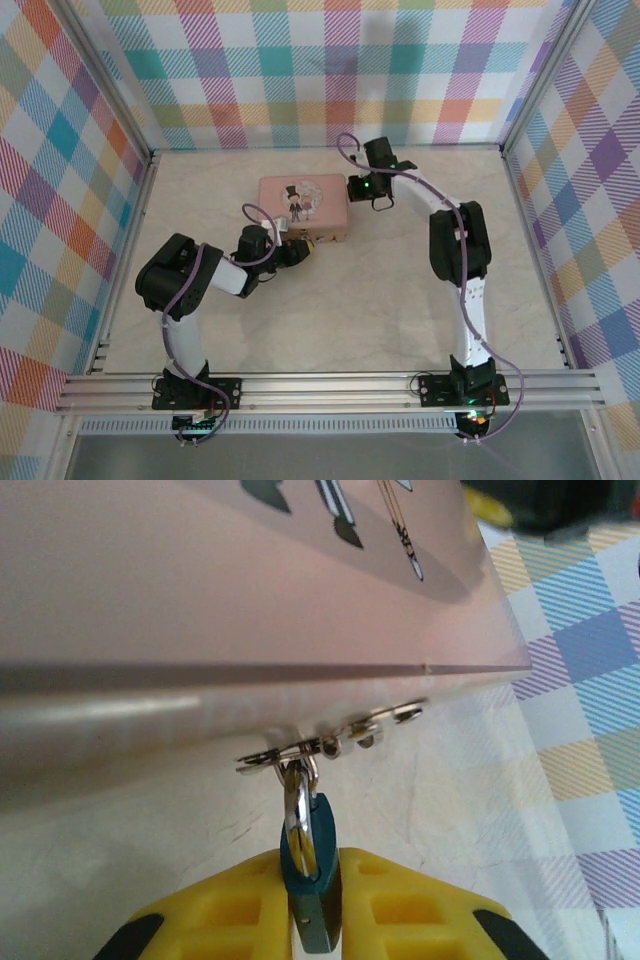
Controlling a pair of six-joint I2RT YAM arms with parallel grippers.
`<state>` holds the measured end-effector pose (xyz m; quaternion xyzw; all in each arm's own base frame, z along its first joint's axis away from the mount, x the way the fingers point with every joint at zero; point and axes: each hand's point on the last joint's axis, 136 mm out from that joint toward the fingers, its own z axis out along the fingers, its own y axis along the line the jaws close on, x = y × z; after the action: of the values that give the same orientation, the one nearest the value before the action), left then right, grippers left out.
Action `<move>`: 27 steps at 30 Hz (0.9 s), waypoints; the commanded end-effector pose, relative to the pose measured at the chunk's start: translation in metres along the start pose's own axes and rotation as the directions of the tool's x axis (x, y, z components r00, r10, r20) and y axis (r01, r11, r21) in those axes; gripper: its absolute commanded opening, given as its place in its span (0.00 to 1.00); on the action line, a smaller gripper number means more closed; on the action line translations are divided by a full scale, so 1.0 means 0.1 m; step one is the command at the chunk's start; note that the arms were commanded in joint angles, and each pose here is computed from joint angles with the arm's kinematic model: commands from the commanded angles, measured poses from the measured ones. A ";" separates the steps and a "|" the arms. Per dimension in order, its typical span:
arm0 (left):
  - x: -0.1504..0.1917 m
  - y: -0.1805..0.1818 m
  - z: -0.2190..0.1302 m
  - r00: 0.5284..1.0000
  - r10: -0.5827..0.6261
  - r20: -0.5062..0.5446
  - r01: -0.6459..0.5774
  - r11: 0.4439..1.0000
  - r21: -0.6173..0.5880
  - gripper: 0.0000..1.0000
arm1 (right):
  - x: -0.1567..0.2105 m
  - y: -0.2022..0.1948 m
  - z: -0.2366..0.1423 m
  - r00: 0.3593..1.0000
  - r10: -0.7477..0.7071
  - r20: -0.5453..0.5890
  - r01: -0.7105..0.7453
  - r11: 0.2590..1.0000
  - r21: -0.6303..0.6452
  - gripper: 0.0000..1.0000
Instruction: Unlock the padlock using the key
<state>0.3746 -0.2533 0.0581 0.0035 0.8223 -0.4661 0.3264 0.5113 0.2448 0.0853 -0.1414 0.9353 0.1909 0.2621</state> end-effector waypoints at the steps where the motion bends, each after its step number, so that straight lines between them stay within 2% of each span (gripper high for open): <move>1: 0.10 -0.16 0.01 0.989 -0.116 -0.095 0.120 0.992 0.034 0.13 | -0.06 0.09 -0.35 0.998 0.023 0.054 -0.020 0.999 -0.039 0.00; 6: 0.00 -0.31 0.00 0.983 -0.142 -0.115 0.146 0.989 0.021 0.13 | 0.08 0.08 -0.67 0.994 0.057 0.090 -0.054 0.998 -0.036 0.00; 9: -0.09 -0.42 -0.03 0.983 -0.142 -0.114 0.145 0.989 0.023 0.13 | 0.16 0.13 -0.87 0.987 0.096 0.127 -0.086 0.993 -0.083 0.00; 15: -0.29 -0.64 -0.07 0.984 -0.153 -0.088 0.157 0.987 0.036 0.13 | 0.33 0.41 -1.22 0.973 0.159 0.167 -0.116 0.963 -0.244 0.00; 23: -0.48 -0.81 -0.08 0.980 -0.196 -0.046 0.199 0.978 0.062 0.13 | 0.51 0.81 -1.65 0.947 0.251 0.200 -0.128 0.867 -0.482 0.00; 27: -0.52 -0.85 -0.09 0.980 -0.197 -0.024 0.198 0.978 0.064 0.13 | 0.55 0.92 -1.84 0.927 0.301 0.223 -0.131 0.819 -0.559 0.00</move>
<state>0.3792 -0.2673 0.1081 -0.0814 0.8367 -0.4867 0.2376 0.3597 0.2277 0.1877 -0.0615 0.8496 0.4269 0.3037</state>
